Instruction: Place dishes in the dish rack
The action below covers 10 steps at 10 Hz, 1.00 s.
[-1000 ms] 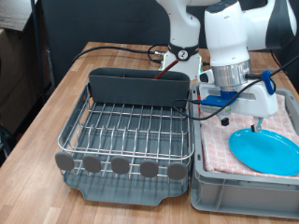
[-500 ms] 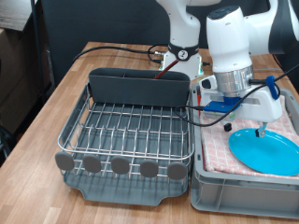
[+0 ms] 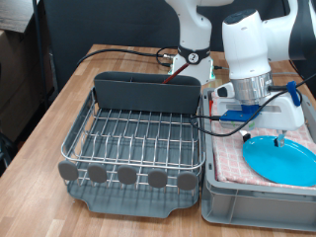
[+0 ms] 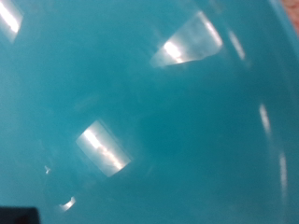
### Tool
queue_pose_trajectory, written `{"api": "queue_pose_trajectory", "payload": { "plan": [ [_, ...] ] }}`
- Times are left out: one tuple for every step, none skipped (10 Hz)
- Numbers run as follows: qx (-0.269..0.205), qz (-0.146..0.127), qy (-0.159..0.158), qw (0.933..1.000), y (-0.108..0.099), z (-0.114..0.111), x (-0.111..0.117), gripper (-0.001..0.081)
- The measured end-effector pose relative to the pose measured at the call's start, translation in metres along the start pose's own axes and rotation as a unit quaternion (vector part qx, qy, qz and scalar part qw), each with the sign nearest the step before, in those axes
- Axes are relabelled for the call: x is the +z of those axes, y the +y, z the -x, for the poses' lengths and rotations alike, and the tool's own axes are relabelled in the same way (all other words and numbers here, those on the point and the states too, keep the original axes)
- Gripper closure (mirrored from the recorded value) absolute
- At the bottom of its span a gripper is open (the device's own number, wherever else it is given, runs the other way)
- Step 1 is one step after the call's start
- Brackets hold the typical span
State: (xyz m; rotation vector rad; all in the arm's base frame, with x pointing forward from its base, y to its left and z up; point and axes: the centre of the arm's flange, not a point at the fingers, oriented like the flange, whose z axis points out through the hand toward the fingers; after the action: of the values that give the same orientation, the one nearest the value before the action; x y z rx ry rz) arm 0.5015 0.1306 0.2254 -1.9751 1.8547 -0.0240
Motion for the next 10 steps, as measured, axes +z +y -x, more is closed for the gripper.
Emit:
{"api": "queue_pose_trajectory", "payload": {
  "plan": [
    [0.0,0.0,0.0,1.0,0.0002,0.0009,0.0001,0.0281],
    [0.0,0.0,-0.001,1.0,0.0004,0.0014,0.0002,0.0281],
    [0.001,0.0,-0.001,1.0,0.0008,0.0021,0.0004,0.0452],
    [0.004,0.001,-0.002,1.0,0.0024,0.0025,0.0011,0.0452],
    [0.008,0.002,0.001,1.0,0.0059,-0.0003,0.0018,0.0639],
    [0.012,0.001,0.003,0.9999,0.0083,-0.0015,0.0021,0.0639],
    [0.011,-0.001,0.004,0.9999,0.0087,-0.0012,0.0018,0.0763],
    [0.011,-0.003,0.005,0.9999,0.0088,-0.001,0.0016,0.0769],
    [0.009,-0.004,0.006,0.9999,0.0088,-0.0006,0.0009,0.0769],
    [0.004,-0.003,0.013,0.9999,0.007,-0.0007,-0.0012,0.0769]
  ]
}}
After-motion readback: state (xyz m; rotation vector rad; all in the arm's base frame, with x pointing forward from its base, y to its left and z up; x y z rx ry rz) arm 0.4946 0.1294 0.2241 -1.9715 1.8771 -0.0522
